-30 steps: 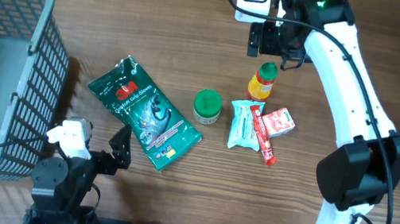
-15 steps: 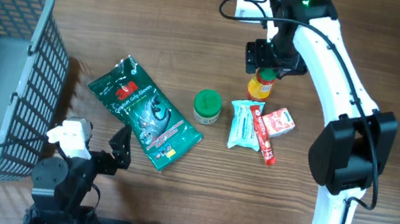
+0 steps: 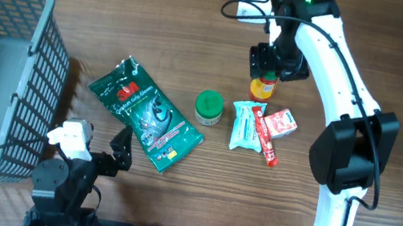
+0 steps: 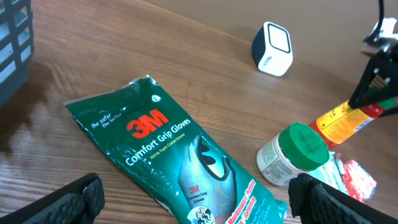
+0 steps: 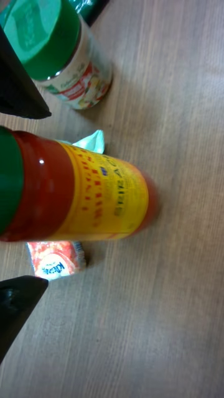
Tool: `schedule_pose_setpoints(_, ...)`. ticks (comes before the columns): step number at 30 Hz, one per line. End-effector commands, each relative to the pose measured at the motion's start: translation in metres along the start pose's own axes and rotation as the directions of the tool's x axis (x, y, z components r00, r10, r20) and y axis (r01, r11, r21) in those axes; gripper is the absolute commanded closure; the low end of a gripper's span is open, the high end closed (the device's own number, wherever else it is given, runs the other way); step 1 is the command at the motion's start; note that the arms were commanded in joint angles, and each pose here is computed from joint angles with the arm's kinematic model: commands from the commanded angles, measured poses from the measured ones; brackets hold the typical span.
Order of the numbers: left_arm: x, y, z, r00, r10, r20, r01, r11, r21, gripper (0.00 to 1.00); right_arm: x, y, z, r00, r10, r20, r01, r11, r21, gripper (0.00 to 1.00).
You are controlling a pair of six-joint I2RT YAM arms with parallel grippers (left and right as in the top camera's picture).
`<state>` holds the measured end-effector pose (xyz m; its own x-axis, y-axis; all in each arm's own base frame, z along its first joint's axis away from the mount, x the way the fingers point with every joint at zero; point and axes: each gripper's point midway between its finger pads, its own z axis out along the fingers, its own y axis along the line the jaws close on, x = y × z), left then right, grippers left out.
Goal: Scan the item barcode
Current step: 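Lift the sauce bottle and carry it toward the white scanner, then tilt the sauce bottle sideways and swing it right of the scanner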
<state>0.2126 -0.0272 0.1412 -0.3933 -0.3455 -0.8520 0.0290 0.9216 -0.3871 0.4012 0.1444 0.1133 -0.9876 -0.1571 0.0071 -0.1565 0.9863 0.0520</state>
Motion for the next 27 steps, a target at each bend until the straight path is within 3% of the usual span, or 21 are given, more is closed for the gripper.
schedule_pose_setpoints(1,0.001,0.001,0.001,1.0,-0.005,0.004,0.005,1.0,0.0,0.0,-0.017,0.008,-0.023,0.996,0.031,0.083,-0.029,0.999,-0.033,0.16)
schedule_pose_setpoints(6,0.001,0.001,0.001,1.0,-0.005,0.004,0.005,1.0,0.0,0.0,-0.016,0.016,-0.017,0.996,0.036,0.08,-0.035,0.999,-0.006,0.18)
schedule_pose_setpoints(12,0.001,0.001,0.001,1.0,-0.005,0.004,0.005,1.0,0.0,0.0,-0.01,0.012,-0.007,0.994,0.047,0.098,-0.068,0.971,0.229,0.18)
schedule_pose_setpoints(20,0.001,0.001,0.001,1.0,-0.005,0.004,0.005,1.0,0.0,0.0,-0.009,0.011,0.018,0.997,0.07,0.039,-0.077,0.97,0.23,0.2)
schedule_pose_setpoints(27,0.001,0.001,0.001,1.0,-0.005,0.005,0.006,1.0,-0.001,0.0,-0.009,0.02,0.023,0.996,0.088,0.016,-0.089,0.985,0.149,0.48)
